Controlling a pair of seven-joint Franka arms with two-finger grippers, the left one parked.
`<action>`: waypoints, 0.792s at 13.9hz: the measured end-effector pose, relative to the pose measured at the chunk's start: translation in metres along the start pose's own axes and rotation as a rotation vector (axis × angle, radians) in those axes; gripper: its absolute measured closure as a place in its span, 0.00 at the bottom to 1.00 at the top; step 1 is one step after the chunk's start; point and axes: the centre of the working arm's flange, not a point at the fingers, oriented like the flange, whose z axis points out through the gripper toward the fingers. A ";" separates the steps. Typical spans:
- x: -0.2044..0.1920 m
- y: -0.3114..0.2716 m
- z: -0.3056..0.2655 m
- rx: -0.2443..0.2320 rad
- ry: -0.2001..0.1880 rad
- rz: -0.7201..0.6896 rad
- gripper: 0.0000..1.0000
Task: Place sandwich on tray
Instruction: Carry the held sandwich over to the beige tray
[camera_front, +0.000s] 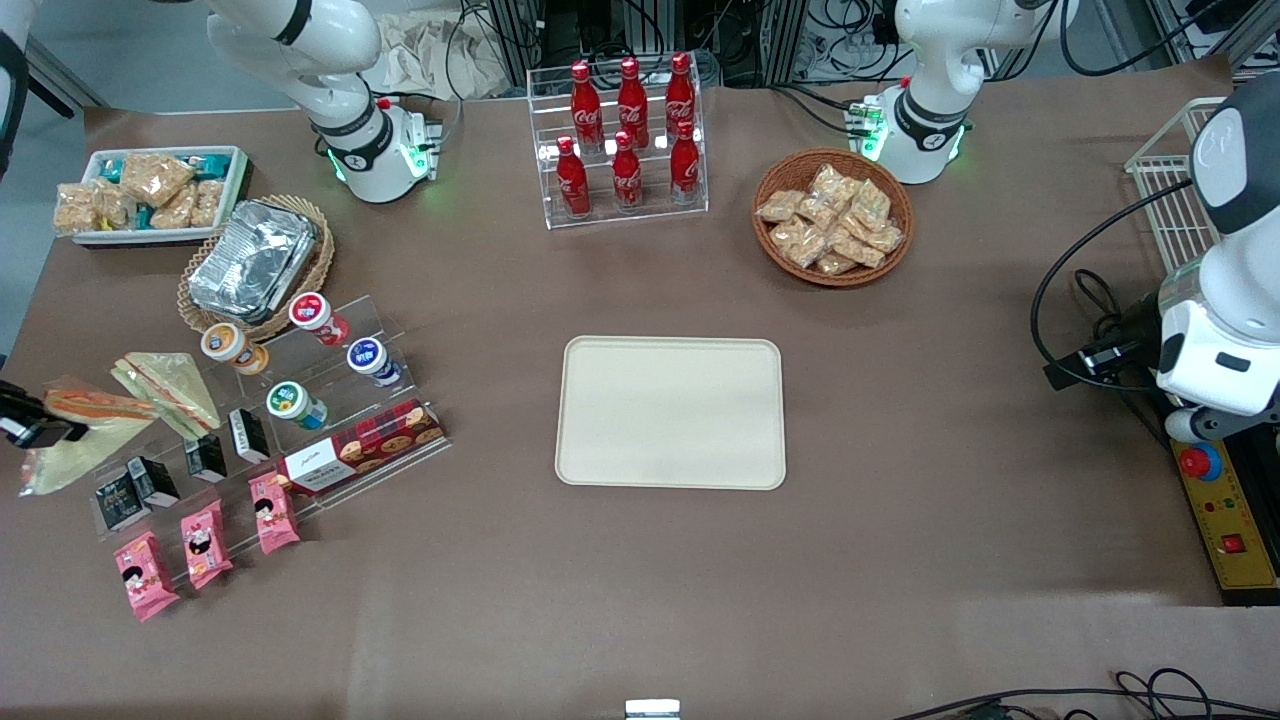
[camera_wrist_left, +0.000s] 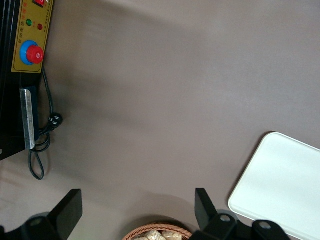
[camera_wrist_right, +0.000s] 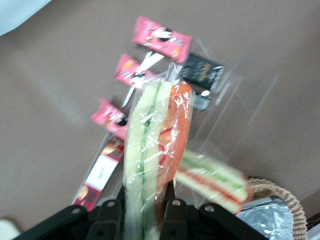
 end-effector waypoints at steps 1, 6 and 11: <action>-0.010 -0.021 -0.001 0.016 -0.009 -0.035 0.71; -0.071 -0.129 -0.005 0.129 -0.077 -0.024 0.71; -0.169 -0.244 0.004 0.111 -0.130 0.063 0.70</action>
